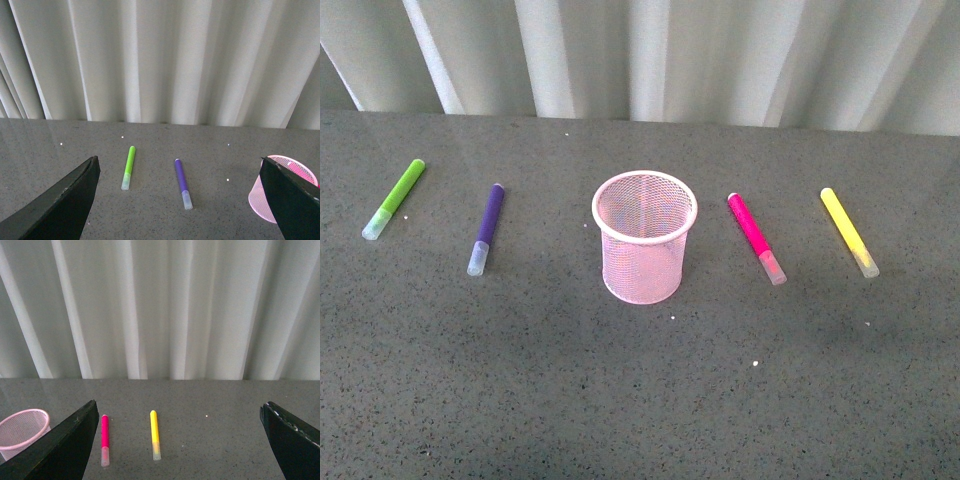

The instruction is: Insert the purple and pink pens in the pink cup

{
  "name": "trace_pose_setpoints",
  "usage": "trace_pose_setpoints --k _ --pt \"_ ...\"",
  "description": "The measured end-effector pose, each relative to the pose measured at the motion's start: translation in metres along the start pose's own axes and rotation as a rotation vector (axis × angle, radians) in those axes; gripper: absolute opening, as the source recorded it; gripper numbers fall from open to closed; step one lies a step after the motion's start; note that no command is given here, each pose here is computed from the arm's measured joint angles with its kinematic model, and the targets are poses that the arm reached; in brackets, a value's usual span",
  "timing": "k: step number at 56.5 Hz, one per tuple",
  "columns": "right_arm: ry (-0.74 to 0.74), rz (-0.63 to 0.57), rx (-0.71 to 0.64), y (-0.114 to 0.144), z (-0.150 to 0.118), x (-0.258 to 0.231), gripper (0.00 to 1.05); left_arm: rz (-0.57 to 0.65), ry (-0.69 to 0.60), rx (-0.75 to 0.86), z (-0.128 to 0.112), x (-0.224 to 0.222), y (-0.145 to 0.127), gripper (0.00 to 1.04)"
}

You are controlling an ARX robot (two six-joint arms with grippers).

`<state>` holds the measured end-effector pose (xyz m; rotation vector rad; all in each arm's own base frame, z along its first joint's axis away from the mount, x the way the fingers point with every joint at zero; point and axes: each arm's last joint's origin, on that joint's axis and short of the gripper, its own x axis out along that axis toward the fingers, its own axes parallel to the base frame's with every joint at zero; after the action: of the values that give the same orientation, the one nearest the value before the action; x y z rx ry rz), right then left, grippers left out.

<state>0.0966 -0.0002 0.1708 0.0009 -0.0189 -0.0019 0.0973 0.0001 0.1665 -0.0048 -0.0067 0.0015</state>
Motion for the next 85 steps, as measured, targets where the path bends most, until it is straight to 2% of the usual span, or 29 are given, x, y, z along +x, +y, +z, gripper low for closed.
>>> trace_pose_setpoints --k 67,69,72,75,79,85 --pt "0.000 0.000 0.000 0.000 0.000 0.000 0.98 0.000 0.001 0.000 0.000 0.000 0.000 0.98" --pt "0.000 0.000 0.000 0.000 0.000 0.000 0.98 0.003 0.085 -0.057 -0.001 0.000 0.001 0.98" --pt "0.000 0.000 0.000 0.000 0.000 0.000 0.98 0.022 0.292 -0.173 0.003 0.001 0.003 0.98" --pt "0.000 0.000 0.000 0.000 0.000 0.000 0.98 0.073 0.401 -0.260 0.008 0.001 0.008 0.98" --pt "0.000 0.000 0.000 0.000 0.000 0.000 0.98 0.111 0.417 -0.324 0.015 0.003 0.015 0.98" --pt "0.000 0.000 0.000 0.000 0.000 0.000 0.98 0.148 0.320 -0.316 0.044 0.019 0.024 0.98"
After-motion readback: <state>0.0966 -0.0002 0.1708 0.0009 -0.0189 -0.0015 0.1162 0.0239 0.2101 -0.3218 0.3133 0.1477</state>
